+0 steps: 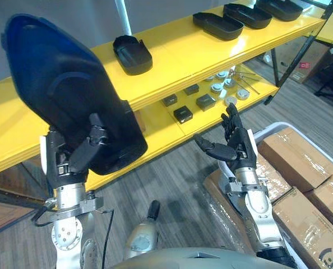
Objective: Walk over and take three plastic housings, then place them on the shelf
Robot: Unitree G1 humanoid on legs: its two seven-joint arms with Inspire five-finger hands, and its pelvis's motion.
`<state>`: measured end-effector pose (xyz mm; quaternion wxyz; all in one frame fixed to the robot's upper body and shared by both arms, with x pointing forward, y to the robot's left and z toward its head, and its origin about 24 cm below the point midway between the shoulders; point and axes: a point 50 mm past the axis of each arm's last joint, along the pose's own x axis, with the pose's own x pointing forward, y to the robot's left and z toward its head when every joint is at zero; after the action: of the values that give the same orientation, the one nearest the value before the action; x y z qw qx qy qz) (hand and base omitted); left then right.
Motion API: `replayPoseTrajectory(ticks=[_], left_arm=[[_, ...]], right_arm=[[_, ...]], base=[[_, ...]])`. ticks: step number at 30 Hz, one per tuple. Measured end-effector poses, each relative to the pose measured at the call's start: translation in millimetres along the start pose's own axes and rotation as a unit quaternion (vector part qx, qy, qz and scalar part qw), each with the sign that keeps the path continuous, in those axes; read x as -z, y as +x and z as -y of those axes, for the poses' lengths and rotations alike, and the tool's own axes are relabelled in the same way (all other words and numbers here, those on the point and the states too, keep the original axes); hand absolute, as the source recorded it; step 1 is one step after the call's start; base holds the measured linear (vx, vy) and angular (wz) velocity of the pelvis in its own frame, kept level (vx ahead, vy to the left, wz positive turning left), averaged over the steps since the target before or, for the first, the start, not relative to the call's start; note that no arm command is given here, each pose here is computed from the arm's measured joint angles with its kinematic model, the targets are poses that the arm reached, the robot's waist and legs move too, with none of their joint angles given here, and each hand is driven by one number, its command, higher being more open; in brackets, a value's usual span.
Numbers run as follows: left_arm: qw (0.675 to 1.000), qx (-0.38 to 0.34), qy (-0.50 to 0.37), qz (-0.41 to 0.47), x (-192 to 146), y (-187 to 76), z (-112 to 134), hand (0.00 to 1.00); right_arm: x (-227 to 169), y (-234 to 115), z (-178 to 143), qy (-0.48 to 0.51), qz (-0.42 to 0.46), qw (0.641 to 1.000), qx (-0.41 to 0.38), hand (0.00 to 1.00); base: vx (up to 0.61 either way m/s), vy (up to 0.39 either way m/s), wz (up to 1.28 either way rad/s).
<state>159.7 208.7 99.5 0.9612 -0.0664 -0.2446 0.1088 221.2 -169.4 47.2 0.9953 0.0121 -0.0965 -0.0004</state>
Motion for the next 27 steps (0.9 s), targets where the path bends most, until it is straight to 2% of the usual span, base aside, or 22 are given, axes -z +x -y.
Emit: replayPoseTrajectory(ticks=[7,12,16,21,24,27], left_arm=[[0.999,-0.025,0.015,0.014,-6.6,1.5,-9.1,0.0],[0.999,-0.025,0.026,0.036,-14.7,4.6,-13.0,0.0],[0.997,-0.031,0.043,0.05,-19.9,10.1,-18.9,0.0],[0.994,-0.032,0.029,0.105,-28.6,35.7,-12.7,0.0],[0.994,-0.012,0.017,0.111,-23.5,52.6,-3.3,0.0],[0.995,-0.022,0.017,0.095,-17.5,49.1,-6.4,0.0]], right_arm=[[-17.2,8.0,-6.0,0.02,0.066,0.998,0.014,1.0],[-27.6,17.5,-6.4,0.035,0.101,0.993,0.057,1.0],[-32.6,19.8,-8.9,0.04,0.122,0.99,0.057,1.0],[-72.6,50.7,-12.4,0.017,0.217,0.975,0.037,1.0],[-101.0,49.9,2.5,-0.008,0.277,0.96,0.045,1.0],[-115.8,45.4,19.8,-0.021,0.317,0.947,0.054,1.0]], base=[[0.01,0.062,0.1],[0.17,0.2,0.28],[0.24,0.138,0.15],[0.24,0.026,0.55],[0.18,-0.154,1.32],[0.26,-0.266,1.07]])
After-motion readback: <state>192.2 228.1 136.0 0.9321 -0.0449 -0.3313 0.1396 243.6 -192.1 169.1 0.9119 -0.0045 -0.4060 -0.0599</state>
